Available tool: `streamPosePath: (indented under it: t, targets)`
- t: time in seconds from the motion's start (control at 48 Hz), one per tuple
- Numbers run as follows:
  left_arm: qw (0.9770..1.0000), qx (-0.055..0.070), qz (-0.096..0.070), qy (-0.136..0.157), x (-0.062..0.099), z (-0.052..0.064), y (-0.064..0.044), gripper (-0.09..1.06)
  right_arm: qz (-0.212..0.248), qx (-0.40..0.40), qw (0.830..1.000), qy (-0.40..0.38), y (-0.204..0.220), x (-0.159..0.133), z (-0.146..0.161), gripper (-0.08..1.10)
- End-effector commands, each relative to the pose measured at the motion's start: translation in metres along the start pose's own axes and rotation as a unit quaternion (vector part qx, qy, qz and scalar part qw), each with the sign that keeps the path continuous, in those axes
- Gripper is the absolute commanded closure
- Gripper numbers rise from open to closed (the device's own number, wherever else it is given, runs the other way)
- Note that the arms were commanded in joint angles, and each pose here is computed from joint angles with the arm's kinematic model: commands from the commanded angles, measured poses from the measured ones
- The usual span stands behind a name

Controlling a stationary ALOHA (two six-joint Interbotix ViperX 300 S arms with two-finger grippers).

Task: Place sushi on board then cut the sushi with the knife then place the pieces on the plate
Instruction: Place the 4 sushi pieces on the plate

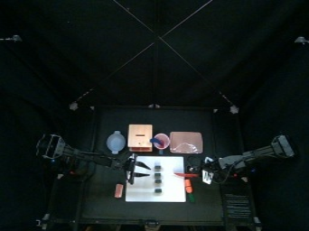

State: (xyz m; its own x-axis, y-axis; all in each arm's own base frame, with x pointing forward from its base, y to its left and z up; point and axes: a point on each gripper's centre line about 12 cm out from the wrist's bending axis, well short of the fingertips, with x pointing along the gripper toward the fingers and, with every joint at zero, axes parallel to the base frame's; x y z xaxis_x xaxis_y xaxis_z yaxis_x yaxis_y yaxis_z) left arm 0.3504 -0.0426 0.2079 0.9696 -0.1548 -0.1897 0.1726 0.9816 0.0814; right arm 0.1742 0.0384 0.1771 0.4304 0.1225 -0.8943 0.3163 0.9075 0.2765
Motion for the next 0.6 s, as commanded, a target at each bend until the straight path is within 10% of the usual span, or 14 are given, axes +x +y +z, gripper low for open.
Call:
streamPosePath:
  t: [0.021,0.604]
  targets:
    - [0.9999,-0.005,0.005,-0.011,0.0002,0.0059,0.0023,0.23,0.005,0.015,1.0,-0.005,-0.0021,-0.0016,0.0002,0.66]
    - [0.9999,-0.009,0.008,-0.005,-0.0012,0.0013,0.0025,0.23,-0.015,0.019,1.0,0.01,-0.0104,-0.0105,-0.004,0.22]
